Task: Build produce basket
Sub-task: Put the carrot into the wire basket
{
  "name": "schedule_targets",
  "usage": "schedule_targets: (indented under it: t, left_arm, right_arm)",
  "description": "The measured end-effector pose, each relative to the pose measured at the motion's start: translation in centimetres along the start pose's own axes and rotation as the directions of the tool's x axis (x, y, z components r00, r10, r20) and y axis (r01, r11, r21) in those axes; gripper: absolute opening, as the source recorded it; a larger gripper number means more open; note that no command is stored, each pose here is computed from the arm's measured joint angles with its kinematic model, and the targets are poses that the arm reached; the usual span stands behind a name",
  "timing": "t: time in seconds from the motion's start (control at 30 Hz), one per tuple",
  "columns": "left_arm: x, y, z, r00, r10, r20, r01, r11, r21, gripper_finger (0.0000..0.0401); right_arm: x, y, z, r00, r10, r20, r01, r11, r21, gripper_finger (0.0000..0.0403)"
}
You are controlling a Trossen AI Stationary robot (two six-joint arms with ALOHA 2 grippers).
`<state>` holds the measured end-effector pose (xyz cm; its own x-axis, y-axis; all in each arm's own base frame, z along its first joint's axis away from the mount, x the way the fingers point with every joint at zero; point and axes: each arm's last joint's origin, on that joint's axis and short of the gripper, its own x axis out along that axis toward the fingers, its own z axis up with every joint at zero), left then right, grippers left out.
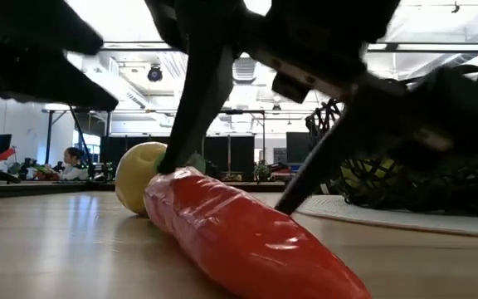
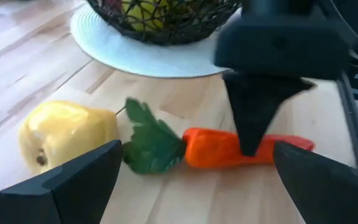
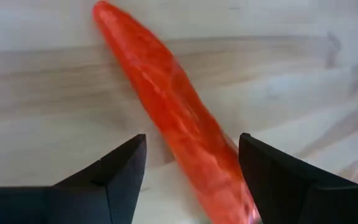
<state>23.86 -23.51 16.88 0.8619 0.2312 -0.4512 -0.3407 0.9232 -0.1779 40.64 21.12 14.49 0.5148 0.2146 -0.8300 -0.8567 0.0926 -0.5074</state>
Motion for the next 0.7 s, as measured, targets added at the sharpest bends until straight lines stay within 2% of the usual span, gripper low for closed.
schedule_targets:
  t: [0.1,0.27,0.37,0.63,0.7]
  left_arm:
    - [0.1,0.4,-0.3,1.0,0.009,-0.005,-0.01,1.0,-0.015,0.04]
    - [0.2,0.4,-0.3,1.0,0.012,-0.004,-0.012,1.0,-0.016,0.04]
    - [0.2,0.4,-0.3,1.0,0.012,-0.003,-0.012,1.0,-0.016,0.04]
    - [0.3,0.5,-0.3,1.0,0.015,-0.002,-0.015,1.0,-0.017,0.04]
    - [0.3,0.5,-0.3,1.0,0.016,-0.003,-0.016,1.0,-0.017,0.04]
  right_arm:
    - [0.9,0.3,-0.1,1.0,-0.002,-0.002,0.002,0.999,-0.054,0.0238]
    - [1.7,0.4,-0.1,1.0,-0.008,0.0,0.008,0.998,-0.06,0.0223]
    - [1.7,0.5,-0.4,1.0,0.012,-0.009,-0.012,1.0,0.005,0.02]
    - [1.6,0.6,-0.7,0.999,0.037,-0.032,-0.03,0.979,0.203,0.0087]
    - [1.1,0.7,-0.4,0.999,0.038,-0.038,-0.026,0.964,0.266,0.0083]
